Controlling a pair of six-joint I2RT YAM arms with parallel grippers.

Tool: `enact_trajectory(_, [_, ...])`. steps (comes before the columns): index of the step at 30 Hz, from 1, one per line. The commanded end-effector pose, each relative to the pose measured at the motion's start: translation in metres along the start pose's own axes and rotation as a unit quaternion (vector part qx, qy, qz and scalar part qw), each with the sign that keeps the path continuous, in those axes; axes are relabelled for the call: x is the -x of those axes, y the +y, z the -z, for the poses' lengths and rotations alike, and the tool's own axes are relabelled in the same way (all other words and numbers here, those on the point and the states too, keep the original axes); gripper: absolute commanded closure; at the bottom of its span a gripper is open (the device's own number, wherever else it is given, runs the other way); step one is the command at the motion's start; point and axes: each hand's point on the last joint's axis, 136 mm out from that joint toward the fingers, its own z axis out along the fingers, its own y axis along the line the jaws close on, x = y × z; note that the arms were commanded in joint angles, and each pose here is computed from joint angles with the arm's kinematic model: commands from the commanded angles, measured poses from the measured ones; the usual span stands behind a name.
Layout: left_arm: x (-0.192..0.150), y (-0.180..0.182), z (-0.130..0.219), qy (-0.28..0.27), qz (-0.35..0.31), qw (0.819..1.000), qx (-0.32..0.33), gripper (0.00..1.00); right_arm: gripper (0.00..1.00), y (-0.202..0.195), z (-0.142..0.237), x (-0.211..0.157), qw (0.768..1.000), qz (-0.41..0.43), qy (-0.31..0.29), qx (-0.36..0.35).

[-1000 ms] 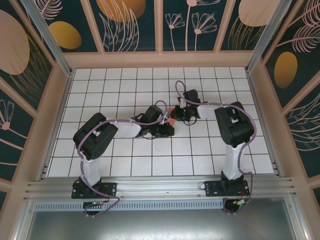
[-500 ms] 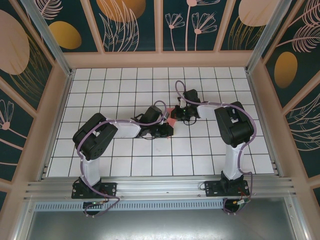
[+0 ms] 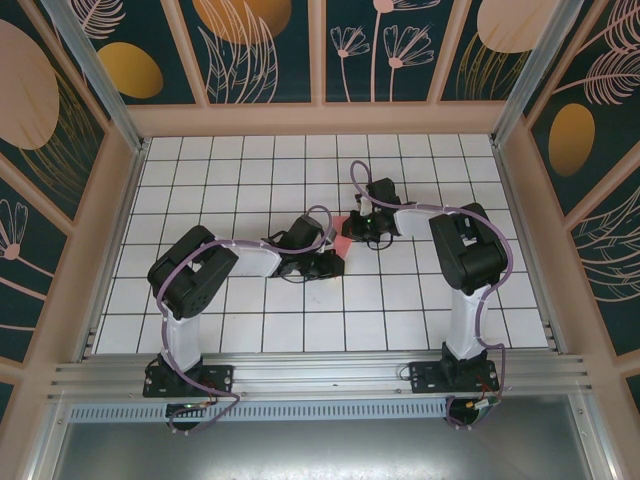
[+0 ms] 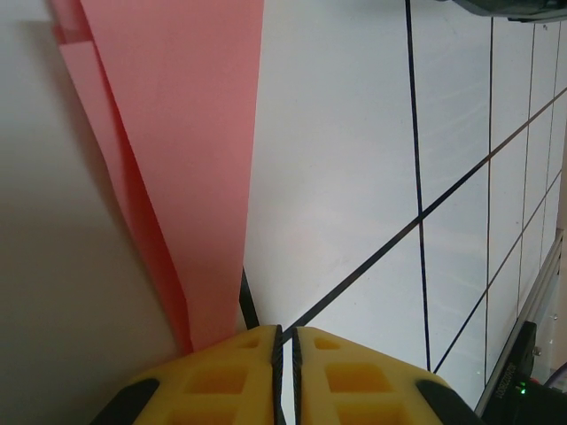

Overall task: Fold a paper plane with a square sheet of paper (fold left side to right side)
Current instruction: Fold the wing for the fifth time at the center of the table.

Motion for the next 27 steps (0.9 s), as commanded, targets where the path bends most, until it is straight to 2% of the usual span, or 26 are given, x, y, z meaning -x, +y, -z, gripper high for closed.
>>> enact_trajectory(1, [-0.016,0.016,-0.006,0.023,0.010,1.000,0.017,0.84,1.00,-0.022,-0.007,-0.012,0.999,-0.010,0.024,-0.043])
enact_trajectory(16, [-0.044,0.015,-0.003,0.054,0.002,0.998,0.029,0.84,1.00,-0.021,-0.006,-0.010,0.999,-0.010,0.023,-0.044])
enact_trajectory(27, [-0.036,-0.010,0.011,0.037,-0.014,0.999,-0.005,0.85,1.00,-0.021,-0.007,-0.010,0.999,-0.011,0.025,-0.043])
